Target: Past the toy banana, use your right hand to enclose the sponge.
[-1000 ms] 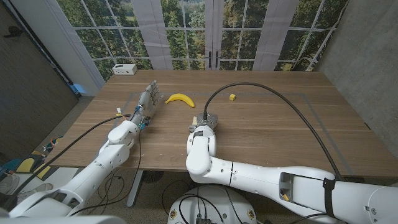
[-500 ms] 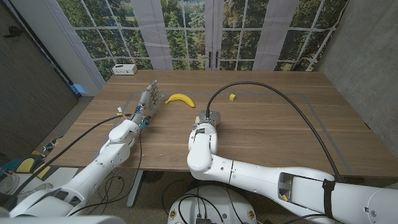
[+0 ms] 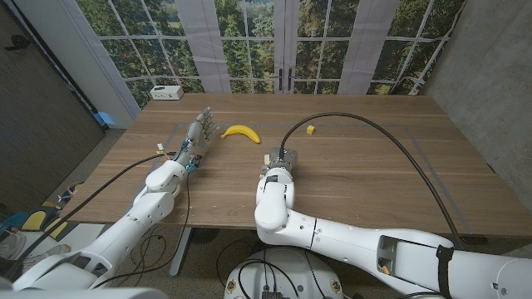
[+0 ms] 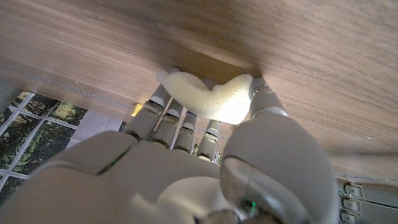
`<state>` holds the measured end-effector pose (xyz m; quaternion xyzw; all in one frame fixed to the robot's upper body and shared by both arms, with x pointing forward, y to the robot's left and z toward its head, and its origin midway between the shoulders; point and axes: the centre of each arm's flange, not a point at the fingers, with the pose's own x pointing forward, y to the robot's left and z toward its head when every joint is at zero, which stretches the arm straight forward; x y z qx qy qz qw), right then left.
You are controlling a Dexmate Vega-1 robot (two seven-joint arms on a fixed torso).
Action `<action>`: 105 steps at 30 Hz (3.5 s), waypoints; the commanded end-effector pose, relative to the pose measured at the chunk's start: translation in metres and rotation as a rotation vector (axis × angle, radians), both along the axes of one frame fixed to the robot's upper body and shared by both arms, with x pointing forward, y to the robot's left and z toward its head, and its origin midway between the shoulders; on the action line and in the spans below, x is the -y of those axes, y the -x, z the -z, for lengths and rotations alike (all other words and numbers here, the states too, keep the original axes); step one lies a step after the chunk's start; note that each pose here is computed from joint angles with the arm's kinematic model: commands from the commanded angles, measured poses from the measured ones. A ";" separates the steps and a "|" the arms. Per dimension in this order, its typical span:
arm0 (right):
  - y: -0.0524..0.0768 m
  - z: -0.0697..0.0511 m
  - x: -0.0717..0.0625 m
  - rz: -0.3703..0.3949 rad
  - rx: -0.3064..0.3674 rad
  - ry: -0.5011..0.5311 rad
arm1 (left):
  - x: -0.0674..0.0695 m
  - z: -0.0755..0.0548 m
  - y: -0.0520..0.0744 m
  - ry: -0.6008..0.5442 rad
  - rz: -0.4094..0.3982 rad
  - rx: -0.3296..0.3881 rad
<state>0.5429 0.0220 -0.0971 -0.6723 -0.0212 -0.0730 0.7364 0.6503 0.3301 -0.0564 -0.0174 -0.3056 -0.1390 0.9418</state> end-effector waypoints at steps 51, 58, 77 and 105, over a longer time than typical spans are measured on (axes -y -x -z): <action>-0.027 -0.114 0.042 -0.019 0.371 -0.086 | 0.008 0.000 0.011 0.020 -0.035 0.008; -0.036 -0.127 0.045 -0.011 0.391 -0.090 | 0.009 0.000 0.013 0.019 -0.038 0.007; -0.066 -0.153 0.055 0.010 0.393 -0.100 | 0.012 0.000 0.016 0.022 -0.053 0.004; -0.098 -0.167 0.083 0.073 0.375 -0.071 | 0.024 -0.008 0.021 0.025 -0.078 0.013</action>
